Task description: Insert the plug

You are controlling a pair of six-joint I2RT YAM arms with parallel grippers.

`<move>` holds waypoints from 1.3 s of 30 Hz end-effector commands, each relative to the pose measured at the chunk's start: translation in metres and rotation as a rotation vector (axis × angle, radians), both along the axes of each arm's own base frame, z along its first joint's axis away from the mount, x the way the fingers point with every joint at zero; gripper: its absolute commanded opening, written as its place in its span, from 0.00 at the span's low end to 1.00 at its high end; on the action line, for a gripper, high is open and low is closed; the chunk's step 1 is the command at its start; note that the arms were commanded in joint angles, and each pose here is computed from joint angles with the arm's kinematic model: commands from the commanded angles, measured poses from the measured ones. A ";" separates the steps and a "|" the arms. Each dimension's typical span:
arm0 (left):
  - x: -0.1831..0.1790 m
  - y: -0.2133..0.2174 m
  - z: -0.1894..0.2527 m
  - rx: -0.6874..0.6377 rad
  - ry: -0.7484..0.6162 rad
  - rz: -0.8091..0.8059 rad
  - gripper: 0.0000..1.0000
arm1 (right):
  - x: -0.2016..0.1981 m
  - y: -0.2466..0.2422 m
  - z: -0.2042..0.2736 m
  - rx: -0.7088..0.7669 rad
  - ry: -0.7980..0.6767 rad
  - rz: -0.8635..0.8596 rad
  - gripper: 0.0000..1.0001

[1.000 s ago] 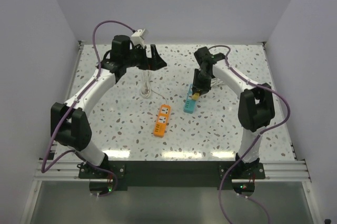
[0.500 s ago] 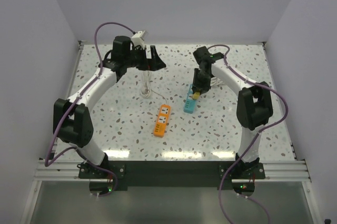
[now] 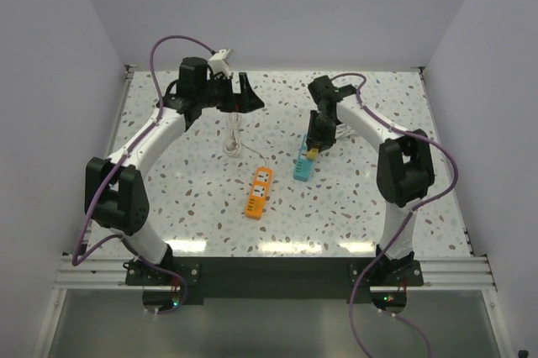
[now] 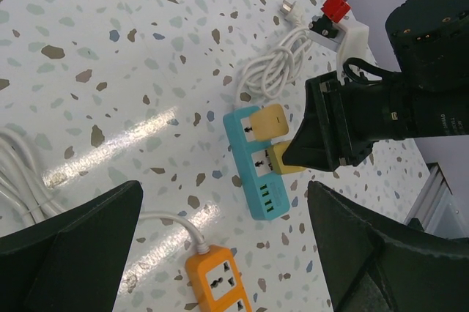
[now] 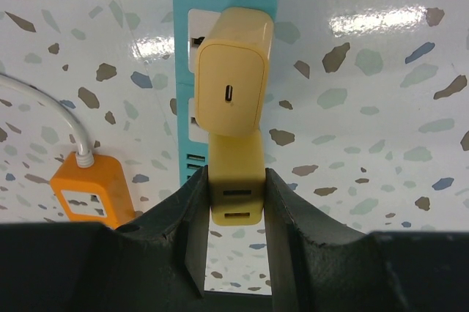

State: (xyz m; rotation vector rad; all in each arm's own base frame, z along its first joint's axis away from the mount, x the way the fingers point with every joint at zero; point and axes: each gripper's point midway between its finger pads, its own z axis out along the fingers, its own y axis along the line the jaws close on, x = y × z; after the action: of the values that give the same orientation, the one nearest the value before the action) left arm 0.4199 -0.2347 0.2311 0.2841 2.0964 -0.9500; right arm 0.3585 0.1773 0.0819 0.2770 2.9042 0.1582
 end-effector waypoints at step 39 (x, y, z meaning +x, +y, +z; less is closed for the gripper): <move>0.011 0.009 0.010 -0.012 -0.037 0.007 1.00 | -0.009 -0.016 -0.057 -0.176 0.051 0.029 0.00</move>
State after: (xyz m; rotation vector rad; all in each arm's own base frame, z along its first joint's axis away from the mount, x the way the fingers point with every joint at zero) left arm 0.4233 -0.2286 0.2296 0.2702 2.0993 -0.9469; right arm 0.3614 0.1769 0.0727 0.2355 2.8836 0.0510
